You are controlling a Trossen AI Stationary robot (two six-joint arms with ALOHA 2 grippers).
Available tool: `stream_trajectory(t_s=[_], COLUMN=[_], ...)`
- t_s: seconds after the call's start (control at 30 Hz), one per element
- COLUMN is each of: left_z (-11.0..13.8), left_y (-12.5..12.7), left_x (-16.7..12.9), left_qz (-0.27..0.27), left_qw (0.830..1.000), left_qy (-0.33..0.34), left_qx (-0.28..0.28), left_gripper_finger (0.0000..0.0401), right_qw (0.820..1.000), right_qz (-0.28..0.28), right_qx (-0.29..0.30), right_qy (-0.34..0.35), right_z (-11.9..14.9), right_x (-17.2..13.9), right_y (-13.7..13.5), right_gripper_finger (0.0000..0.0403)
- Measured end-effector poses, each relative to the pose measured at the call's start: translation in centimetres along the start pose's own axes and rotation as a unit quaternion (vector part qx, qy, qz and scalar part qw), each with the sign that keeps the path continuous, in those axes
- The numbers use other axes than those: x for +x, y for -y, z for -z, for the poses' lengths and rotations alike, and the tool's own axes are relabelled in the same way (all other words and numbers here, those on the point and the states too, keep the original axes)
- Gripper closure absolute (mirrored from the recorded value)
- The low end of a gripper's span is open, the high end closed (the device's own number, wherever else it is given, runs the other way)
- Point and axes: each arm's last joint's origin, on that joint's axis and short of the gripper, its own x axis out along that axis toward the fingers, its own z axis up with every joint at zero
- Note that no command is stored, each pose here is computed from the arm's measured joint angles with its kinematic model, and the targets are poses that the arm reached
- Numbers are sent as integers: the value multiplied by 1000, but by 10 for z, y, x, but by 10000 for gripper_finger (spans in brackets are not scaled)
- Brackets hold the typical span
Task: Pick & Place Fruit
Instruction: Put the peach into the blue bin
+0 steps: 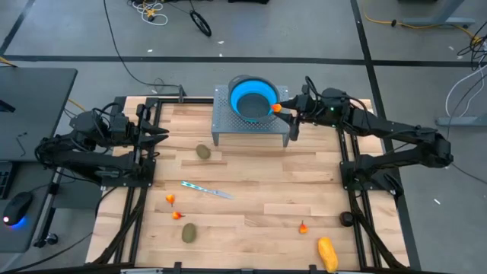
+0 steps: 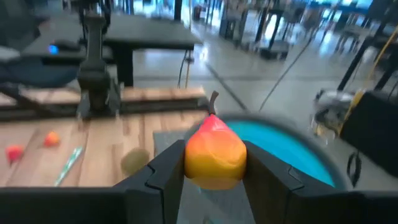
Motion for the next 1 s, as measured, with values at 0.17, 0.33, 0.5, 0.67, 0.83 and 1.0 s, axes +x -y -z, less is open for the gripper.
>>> stream_trajectory(t_s=[0.17, 0.33, 0.5, 0.67, 0.83, 1.0], left_z=[0, 0, 0, 0, 0, 0], left_y=[0, 0, 0, 0, 0, 0], left_x=[0, 0, 0, 0, 0, 0], left_qz=[0, 0, 0, 0, 0, 0], left_qw=[1000, 1000, 1000, 1000, 1000, 1000], left_qy=[0, 0, 0, 0, 0, 0], left_qx=[0, 0, 0, 0, 0, 0], left_gripper_finger=[334, 334, 334, 334, 334, 334], right_qw=[999, 999, 999, 999, 999, 998], right_qz=[3, 3, 4, 14, 27, 38], right_qx=[-3, -7, -7, -5, -2, -2], right_qy=[38, 38, 37, 29, 38, 53], right_z=[-5, -5, -4, 0, 5, 9], right_x=[8, 8, 9, 17, 31, 45], right_y=[0, 0, 1, 6, 12, 18], right_gripper_finger=[252, 252, 252, 252, 252, 252])
